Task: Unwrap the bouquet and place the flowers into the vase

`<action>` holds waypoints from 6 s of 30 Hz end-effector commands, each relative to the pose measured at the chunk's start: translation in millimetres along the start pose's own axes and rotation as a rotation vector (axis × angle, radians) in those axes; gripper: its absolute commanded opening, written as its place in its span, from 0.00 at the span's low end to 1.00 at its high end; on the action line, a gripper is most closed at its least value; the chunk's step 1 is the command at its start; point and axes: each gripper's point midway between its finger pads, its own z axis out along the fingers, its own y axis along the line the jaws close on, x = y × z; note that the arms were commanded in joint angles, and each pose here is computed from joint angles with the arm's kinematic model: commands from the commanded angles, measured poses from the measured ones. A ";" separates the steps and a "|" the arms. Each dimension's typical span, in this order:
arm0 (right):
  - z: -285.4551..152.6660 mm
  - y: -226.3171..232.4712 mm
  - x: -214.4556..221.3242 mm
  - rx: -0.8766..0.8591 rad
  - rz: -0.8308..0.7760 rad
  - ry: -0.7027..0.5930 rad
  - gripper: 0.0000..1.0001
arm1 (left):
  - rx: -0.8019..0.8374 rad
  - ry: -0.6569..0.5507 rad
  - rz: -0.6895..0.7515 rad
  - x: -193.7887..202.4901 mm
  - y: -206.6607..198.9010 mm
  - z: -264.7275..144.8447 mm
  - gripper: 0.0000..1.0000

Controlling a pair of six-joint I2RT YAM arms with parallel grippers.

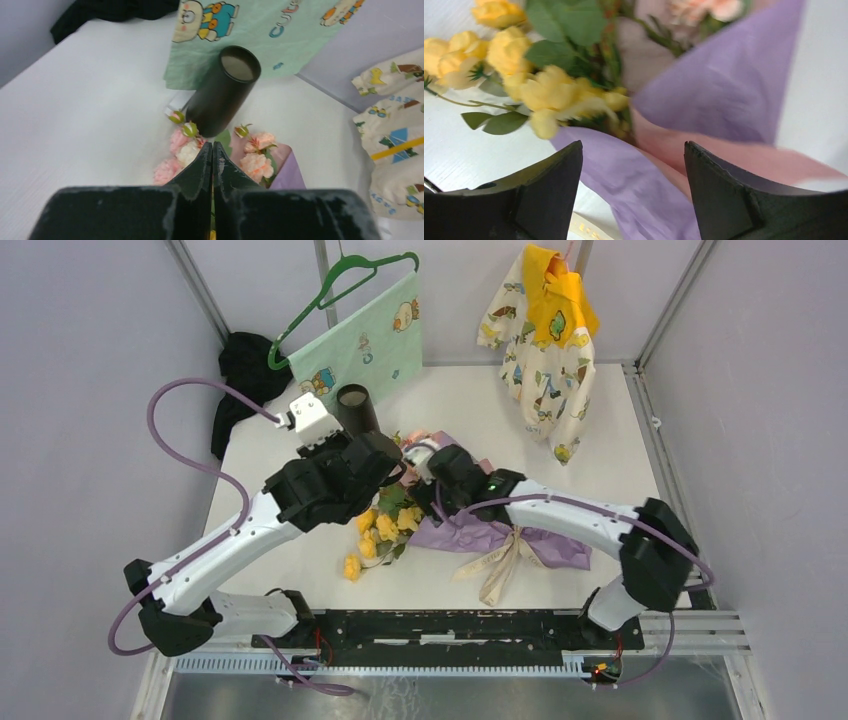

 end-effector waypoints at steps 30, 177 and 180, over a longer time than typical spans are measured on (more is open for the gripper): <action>81.2 -9.0 110.0 -0.026 0.051 0.260 0.00 | -0.138 -0.166 -0.038 -25.7 61.6 -2.5 0.09; -434.9 -208.8 -65.8 0.857 0.527 -1.039 0.00 | 0.527 0.762 0.258 410.4 -152.9 97.4 0.05; -419.3 -218.8 -41.1 0.969 0.585 -0.922 0.07 | 0.520 0.720 0.259 386.0 -157.3 97.1 0.05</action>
